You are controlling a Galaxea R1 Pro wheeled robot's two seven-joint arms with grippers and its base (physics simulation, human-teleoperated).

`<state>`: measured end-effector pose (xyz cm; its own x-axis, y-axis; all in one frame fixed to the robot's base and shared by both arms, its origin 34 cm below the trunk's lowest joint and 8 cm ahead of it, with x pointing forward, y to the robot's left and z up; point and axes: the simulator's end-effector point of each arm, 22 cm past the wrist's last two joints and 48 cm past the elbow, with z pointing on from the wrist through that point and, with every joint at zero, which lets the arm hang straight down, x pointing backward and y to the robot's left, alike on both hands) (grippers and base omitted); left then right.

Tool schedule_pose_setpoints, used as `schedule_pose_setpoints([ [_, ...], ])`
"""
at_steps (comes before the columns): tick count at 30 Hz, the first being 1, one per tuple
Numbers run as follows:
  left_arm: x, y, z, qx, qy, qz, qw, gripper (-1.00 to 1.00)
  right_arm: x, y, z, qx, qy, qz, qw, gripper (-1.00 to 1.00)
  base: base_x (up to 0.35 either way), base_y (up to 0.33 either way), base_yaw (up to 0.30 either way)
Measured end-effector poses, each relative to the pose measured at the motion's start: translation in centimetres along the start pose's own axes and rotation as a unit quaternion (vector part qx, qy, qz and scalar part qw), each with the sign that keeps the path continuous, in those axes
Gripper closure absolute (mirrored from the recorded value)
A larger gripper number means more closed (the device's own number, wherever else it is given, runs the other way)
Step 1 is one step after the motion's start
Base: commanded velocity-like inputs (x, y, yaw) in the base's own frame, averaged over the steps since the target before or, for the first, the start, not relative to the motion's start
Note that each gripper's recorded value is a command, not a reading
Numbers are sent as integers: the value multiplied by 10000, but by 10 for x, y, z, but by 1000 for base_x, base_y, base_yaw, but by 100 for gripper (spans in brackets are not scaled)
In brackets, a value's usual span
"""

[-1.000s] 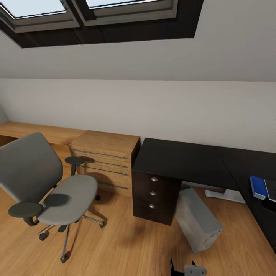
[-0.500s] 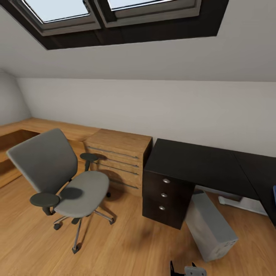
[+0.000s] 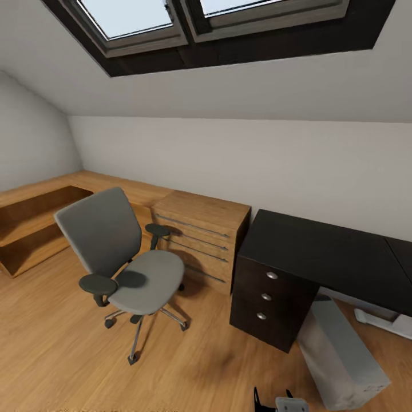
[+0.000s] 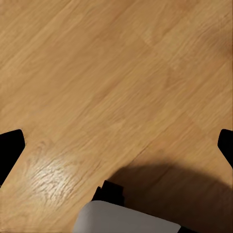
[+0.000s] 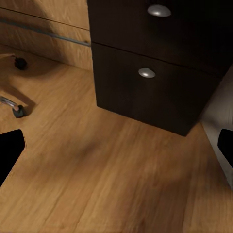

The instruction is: In the bedroom, organize the workspace by keeping the computer under the desk, ensuring the monitor is on the desk, placing the keyboard on the desk next to the monitor, placing the mouse on the desk next to the keyboard, moving the folder from the swivel chair onto the desk next to the mouse, stacking the notebook on top of the folder with the pen on top of the notebook, and positioning the swivel chair next to the desk.

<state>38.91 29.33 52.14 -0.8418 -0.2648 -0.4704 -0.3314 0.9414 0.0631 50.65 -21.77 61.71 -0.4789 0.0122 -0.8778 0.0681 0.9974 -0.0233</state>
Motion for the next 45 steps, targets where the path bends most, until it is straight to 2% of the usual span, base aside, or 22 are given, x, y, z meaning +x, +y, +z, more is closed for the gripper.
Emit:
schedule_pose_setpoints([
  [4,-3,0,0,1,-65,-9,10000,-100,-3,-3,-7,8,-221,26,9998,-100,0,0,277],
  [7,-10,4,-1,-48,-291,-30,9996,-100,-7,-5,-12,13,-432,52,9991,-100,0,0,277],
  [9,-19,7,-3,-77,-597,-62,9982,-100,-12,-6,-15,14,-587,77,9982,-100,0,0,278],
  [11,-30,0,-14,-39,-1200,-163,9926,-100,-18,-7,-18,16,-753,110,9971,-100,0,0,278],
  [14,-25,1,-25,-37,-1508,-214,9883,-100,-20,-8,-18,16,-798,116,9967,-100,0,0,278],
  [15,-24,5,-37,-58,-1850,-274,9823,-100,-21,-8,-19,19,-828,120,9965,-100,0,0,278],
  [18,-24,7,-44,-56,-2035,-287,9786,-100,-22,-9,-19,26,-850,117,9963,-100,0,0,278],
  [24,-23,8,-47,-53,-2113,-290,9770,-100,-23,-11,-18,33,-866,111,9962,-100,0,0,278],
  [45,-23,10,-47,-81,-2129,-296,9766,-100,-22,-10,-19,22,-858,109,9963,-100,0,0,278],
])
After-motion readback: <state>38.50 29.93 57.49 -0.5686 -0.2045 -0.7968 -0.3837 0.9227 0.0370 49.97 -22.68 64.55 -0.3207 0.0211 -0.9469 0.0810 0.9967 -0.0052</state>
